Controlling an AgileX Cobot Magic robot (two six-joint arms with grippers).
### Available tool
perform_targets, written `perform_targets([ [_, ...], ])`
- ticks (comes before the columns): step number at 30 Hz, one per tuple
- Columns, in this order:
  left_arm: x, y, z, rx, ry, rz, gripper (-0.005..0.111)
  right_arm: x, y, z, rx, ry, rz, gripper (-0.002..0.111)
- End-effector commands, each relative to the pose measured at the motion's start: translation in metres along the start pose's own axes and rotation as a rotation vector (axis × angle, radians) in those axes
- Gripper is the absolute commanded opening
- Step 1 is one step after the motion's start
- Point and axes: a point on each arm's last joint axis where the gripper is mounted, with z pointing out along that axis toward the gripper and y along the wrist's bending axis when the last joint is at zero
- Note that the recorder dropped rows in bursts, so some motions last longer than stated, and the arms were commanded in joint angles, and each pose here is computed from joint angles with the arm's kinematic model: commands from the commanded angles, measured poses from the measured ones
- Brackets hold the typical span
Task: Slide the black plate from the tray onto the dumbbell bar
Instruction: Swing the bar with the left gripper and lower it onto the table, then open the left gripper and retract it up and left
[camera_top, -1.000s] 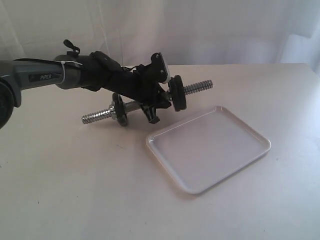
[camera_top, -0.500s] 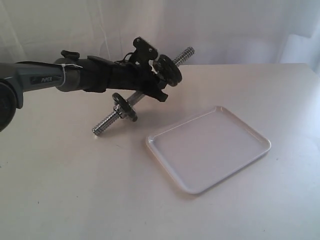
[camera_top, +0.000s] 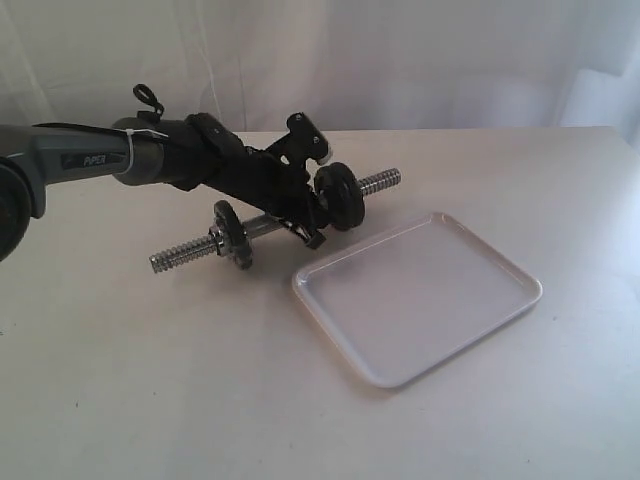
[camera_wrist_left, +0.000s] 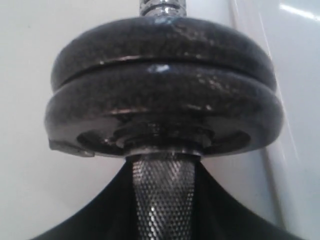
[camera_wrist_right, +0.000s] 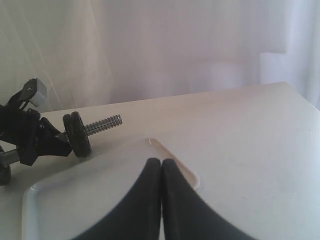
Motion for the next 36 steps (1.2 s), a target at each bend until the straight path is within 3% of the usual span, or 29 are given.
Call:
perform_targets([
  [1, -0.032, 0.007, -0.029, -0.04, -0.079, -0.09, 0.0, 0.001, 0.0, 0.0, 0.0, -0.005, 0.011, 0.0],
  [10, -0.031, 0.005, -0.028, -0.018, -0.072, -0.099, 0.003, 0.001, 0.0, 0.0, 0.0, -0.005, 0.011, 0.0],
  [13, -0.031, 0.004, -0.028, -0.011, -0.07, -0.099, 0.034, 0.001, 0.0, 0.0, 0.0, -0.005, 0.011, 0.0],
  [16, -0.03, 0.003, -0.028, 0.007, -0.064, -0.098, 0.074, 0.001, 0.0, 0.0, 0.0, -0.005, 0.011, 0.0],
  [18, -0.03, 0.002, -0.028, 0.011, -0.063, -0.098, 0.089, 0.001, 0.0, 0.0, 0.0, -0.003, 0.011, 0.0],
  [36, -0.04, -0.001, -0.044, 0.04, -0.049, -0.043, 0.091, 0.001, 0.0, 0.0, 0.0, -0.005, 0.011, 0.0],
])
